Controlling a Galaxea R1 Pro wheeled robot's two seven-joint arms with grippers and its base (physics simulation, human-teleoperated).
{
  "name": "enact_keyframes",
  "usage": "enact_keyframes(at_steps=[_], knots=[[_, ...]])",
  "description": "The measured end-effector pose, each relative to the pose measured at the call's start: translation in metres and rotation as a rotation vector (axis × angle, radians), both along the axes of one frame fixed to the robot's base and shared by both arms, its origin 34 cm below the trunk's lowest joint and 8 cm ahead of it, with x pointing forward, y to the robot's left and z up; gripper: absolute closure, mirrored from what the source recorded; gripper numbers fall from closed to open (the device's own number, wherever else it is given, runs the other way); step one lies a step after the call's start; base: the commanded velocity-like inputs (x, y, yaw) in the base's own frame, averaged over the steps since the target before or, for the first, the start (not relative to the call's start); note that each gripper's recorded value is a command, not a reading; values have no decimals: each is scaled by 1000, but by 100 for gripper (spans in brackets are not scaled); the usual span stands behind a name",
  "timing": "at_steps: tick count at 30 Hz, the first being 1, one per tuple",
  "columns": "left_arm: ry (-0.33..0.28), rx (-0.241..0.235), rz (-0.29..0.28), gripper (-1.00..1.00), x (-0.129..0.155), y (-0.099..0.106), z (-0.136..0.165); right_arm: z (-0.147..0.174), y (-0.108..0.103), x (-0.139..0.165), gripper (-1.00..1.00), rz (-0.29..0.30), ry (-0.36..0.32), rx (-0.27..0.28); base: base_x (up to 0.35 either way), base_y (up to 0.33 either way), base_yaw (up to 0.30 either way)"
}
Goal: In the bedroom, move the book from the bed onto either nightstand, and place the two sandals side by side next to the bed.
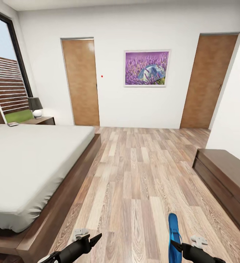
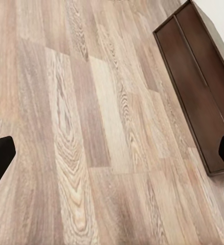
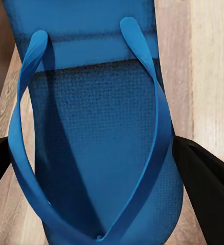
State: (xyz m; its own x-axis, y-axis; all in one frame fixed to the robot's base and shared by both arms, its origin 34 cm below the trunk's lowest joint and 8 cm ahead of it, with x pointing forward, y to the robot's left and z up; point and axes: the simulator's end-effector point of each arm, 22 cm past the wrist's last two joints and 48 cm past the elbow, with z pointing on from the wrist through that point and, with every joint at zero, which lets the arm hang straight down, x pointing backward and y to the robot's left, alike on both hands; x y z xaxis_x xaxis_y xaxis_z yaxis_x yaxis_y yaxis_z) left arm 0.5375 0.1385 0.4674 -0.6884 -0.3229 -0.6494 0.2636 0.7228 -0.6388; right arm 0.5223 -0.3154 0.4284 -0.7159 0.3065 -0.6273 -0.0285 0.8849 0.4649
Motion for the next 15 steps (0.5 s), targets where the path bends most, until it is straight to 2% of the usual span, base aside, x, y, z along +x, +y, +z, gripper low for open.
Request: enact_keyframes(at_steps=[11,15], knots=[[0,0,-1,-100,4,0,19,19,1,4,100,2,1,1,0,0,3],[1,-1,-3,-100,4,-1,19,18,1,4,100,3,3,0,0,0,140]])
